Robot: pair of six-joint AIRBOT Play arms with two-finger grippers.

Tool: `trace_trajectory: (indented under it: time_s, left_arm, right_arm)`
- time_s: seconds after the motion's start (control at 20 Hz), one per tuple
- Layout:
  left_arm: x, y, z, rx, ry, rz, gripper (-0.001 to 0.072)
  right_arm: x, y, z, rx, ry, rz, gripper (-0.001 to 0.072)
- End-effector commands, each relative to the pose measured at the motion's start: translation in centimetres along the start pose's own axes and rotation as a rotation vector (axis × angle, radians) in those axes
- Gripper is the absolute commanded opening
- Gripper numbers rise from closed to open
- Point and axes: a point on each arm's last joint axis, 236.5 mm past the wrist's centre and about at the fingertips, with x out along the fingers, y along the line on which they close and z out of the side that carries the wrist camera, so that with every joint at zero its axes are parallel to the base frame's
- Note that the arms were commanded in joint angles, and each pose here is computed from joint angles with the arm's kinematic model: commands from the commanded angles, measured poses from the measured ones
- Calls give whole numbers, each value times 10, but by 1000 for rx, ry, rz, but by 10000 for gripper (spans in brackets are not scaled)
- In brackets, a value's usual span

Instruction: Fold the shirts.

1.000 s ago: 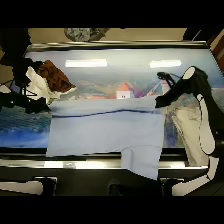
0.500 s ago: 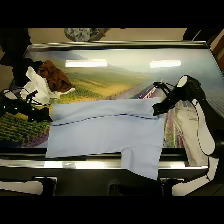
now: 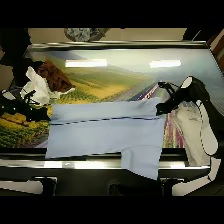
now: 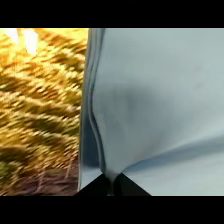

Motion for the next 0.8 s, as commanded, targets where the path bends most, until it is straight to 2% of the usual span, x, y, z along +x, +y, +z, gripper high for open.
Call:
trace_trajectory:
  time_s: [0.0,0.05,0.3,0.55,0.75]
  left_arm:
    - [0,0,-6,-11,25,-13,346]
    - [-3,2,-11,-32,48,-17,417]
    - [-20,16,-61,-141,139,-58,415]
    - [33,18,-177,-214,242,-79,393]
    - [39,29,-186,-178,180,-39,393]
  right_arm:
    - [-1,6,4,20,-23,22,440]
    - [-7,8,-2,3,-5,28,505]
    - [-53,-4,-66,77,84,17,501]
    - [-28,17,-114,46,40,-17,496]
    - [-24,29,-126,32,12,-16,494]
